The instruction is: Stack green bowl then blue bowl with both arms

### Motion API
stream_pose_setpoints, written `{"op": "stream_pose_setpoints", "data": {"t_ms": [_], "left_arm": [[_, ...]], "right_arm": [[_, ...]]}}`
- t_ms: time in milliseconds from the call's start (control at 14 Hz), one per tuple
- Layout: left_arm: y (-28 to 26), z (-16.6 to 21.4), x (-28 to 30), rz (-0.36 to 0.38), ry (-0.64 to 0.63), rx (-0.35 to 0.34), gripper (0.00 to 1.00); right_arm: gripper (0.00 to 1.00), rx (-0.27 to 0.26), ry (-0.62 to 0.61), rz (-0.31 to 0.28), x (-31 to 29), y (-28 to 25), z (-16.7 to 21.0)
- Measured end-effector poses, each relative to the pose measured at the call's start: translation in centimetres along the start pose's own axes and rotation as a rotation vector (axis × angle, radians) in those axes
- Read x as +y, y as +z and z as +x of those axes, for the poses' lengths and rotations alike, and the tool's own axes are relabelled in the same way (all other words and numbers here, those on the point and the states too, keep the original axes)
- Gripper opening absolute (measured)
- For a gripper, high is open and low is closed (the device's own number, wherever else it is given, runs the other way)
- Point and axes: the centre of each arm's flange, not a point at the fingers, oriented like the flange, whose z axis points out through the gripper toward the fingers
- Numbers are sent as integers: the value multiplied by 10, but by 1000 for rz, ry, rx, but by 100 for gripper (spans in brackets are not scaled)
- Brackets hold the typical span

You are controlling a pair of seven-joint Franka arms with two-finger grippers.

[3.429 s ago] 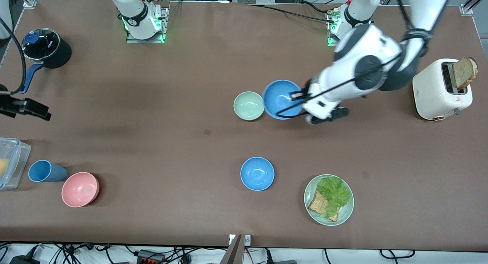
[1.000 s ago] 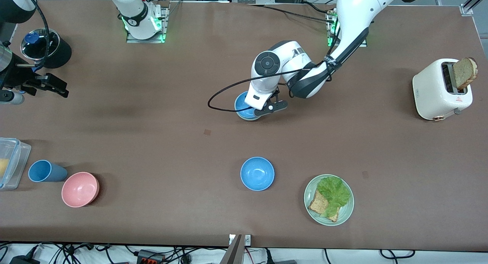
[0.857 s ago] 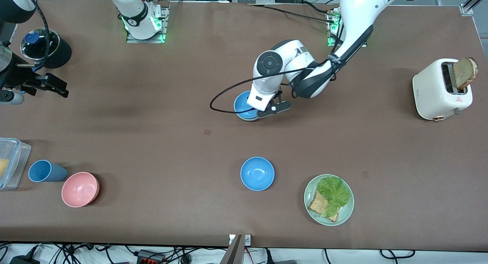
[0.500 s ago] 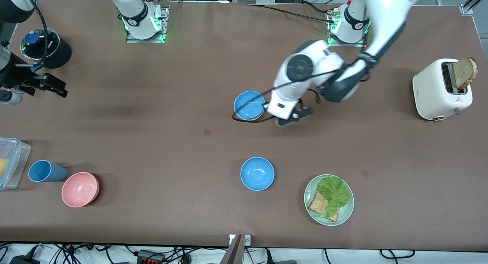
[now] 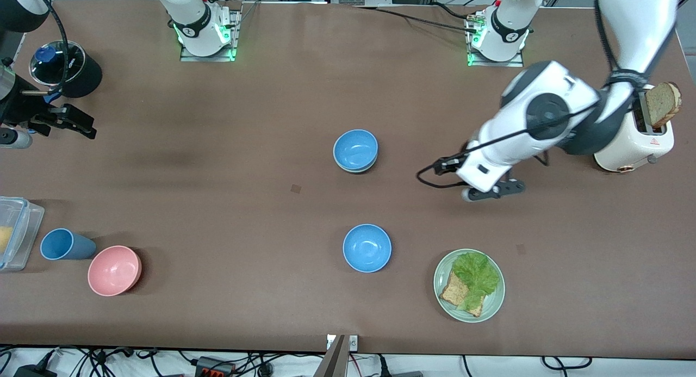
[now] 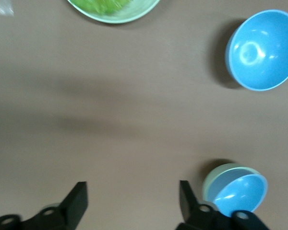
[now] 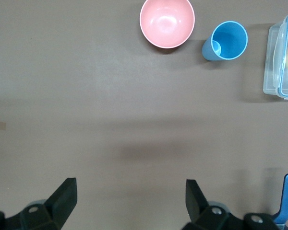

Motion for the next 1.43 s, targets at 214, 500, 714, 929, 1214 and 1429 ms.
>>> {"op": "stream_pose_setpoints", "data": {"t_ms": [214,500,714,929,1214,1429], "left_arm": [[-31,30,-56,-11,173,28,100],[-54,60,-147,-57,122,29,100],[-82,55,-163,21,79,87,100],[-122,33,-171,96,37,128,100],[-177,-9,-169,99,22,181,100],[-189,-19,-189,49,-6,184,100]], "right_arm": [[100,-23,0,2,-1,1,-3],[100,-17,0,2,0,-3,-5],[100,-14,1,2,0,-4,-5],[100,-25,4,2,2,-3,-6],[100,-31,-23,3,2,-3,-7],[100,-30,-40,3,2,-4,-8]]}}
